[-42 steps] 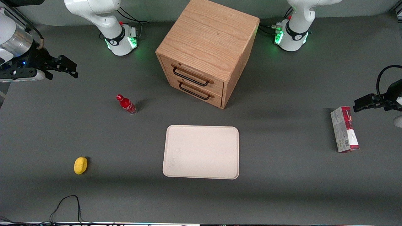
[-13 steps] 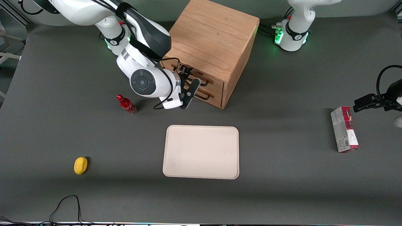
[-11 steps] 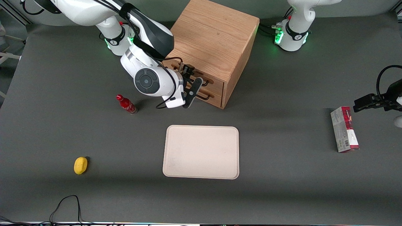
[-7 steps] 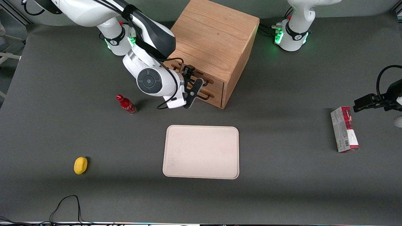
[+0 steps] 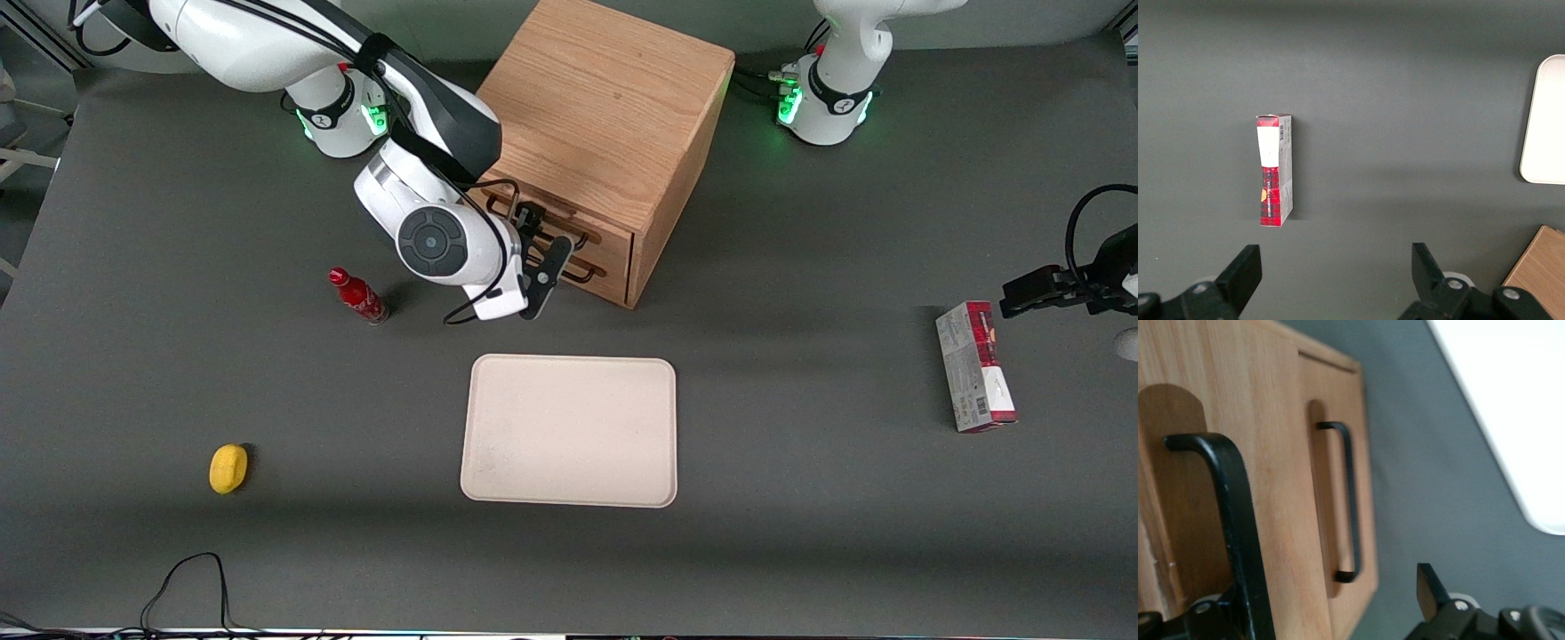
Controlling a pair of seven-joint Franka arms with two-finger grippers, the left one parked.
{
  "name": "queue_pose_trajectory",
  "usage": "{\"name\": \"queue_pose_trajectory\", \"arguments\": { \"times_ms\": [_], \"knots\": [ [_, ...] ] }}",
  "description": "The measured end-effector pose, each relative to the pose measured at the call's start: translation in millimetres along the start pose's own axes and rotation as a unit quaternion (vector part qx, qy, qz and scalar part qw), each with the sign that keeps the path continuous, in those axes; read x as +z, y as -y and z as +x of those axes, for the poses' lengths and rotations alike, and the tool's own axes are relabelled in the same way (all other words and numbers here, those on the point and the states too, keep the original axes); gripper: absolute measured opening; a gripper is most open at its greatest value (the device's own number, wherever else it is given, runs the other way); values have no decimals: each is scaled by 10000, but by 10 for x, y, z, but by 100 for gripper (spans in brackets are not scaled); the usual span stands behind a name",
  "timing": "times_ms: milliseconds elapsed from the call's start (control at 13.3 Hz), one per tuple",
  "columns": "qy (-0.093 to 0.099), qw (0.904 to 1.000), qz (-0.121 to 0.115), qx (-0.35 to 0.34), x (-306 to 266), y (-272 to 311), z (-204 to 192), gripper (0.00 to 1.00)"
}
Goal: Open upper drawer
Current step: 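Pull the handle outward from the cabinet with the right gripper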
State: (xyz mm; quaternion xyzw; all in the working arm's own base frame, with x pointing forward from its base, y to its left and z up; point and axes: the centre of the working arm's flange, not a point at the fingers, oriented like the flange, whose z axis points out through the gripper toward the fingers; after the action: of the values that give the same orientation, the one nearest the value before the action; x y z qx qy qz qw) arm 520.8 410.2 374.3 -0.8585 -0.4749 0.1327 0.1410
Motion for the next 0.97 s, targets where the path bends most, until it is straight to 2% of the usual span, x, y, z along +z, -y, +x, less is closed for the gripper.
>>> {"name": "queue_pose_trajectory", "arguments": {
  "times_ms": [225,600,975],
  "knots": [
    [-145,9994,-316,24,-149,-438,18,100],
    [-470,9971,-584,-116,-481,-1335,-155,100],
    [-738,9933,-888,62,-853,-1703,-305,100]
  ]
}}
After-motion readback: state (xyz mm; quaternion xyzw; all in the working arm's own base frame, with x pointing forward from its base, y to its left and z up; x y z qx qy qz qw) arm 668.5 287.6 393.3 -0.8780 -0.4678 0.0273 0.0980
